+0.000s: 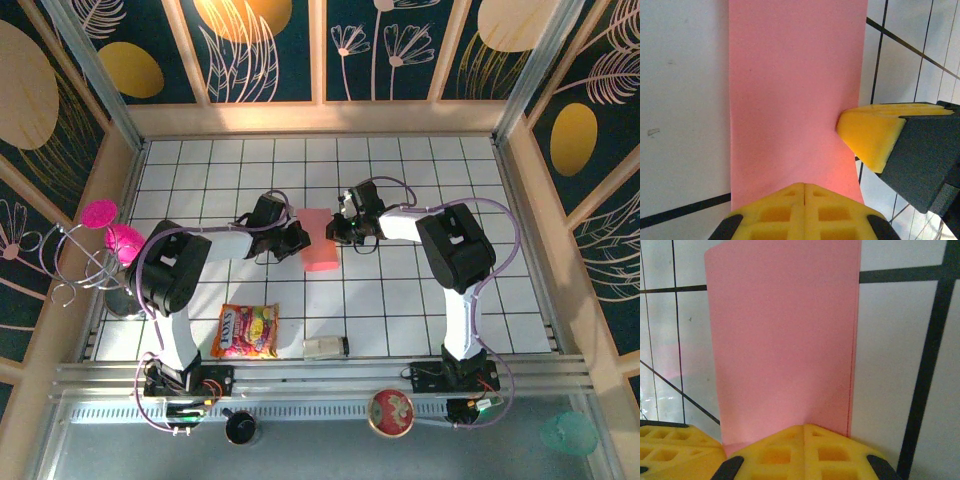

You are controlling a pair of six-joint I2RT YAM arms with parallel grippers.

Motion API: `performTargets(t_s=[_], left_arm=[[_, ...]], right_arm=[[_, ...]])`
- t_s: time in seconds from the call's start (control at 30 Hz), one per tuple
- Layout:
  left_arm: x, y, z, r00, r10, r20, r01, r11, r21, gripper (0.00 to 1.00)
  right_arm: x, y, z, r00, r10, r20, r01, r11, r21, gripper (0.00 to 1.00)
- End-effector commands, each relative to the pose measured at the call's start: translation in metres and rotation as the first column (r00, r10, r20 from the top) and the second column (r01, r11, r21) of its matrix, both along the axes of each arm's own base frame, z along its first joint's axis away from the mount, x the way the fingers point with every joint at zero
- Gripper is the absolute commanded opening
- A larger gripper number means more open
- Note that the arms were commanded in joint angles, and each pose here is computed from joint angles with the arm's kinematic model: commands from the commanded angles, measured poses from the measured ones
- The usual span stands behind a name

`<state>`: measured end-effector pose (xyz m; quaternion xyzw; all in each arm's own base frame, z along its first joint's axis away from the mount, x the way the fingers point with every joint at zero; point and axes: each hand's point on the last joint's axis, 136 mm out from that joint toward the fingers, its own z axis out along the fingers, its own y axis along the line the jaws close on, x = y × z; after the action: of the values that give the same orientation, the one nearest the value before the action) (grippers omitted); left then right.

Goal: Fold a paper plane with a square sheet of paper (pick it up from the middle)
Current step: First fold the square sheet of paper in half at the center of the table.

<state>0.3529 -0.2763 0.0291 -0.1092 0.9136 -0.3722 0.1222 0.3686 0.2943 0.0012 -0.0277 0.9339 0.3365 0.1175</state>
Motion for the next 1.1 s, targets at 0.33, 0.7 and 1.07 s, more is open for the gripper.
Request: performTargets(t_s=[0.33, 0.7, 1.07], left_arm=[[-0.035, 0.033, -0.044, 0.995, -0.005, -0.098, 0.02, 0.988, 0.155, 0.0], [-0.034, 0.003, 0.038, 0.995, -0.069, 0.066, 0.069, 0.998, -0.006, 0.0], [-0.034, -0.014, -0.008, 0.998, -0.052, -0.038, 0.053, 0.999, 0.006, 0.0]], right_arm=[[-0.092, -0.112, -0.132, 0.945, -0.146, -0.294, -0.027, 0.858, -0.514, 0.0], [-0.092, -0.112, -0.13, 0.946, -0.144, -0.291, -0.026, 0.859, -0.511, 0.0], [-0.095, -0.114, -0.132, 0.945, -0.149, -0.292, -0.023, 0.858, -0.513, 0.0]])
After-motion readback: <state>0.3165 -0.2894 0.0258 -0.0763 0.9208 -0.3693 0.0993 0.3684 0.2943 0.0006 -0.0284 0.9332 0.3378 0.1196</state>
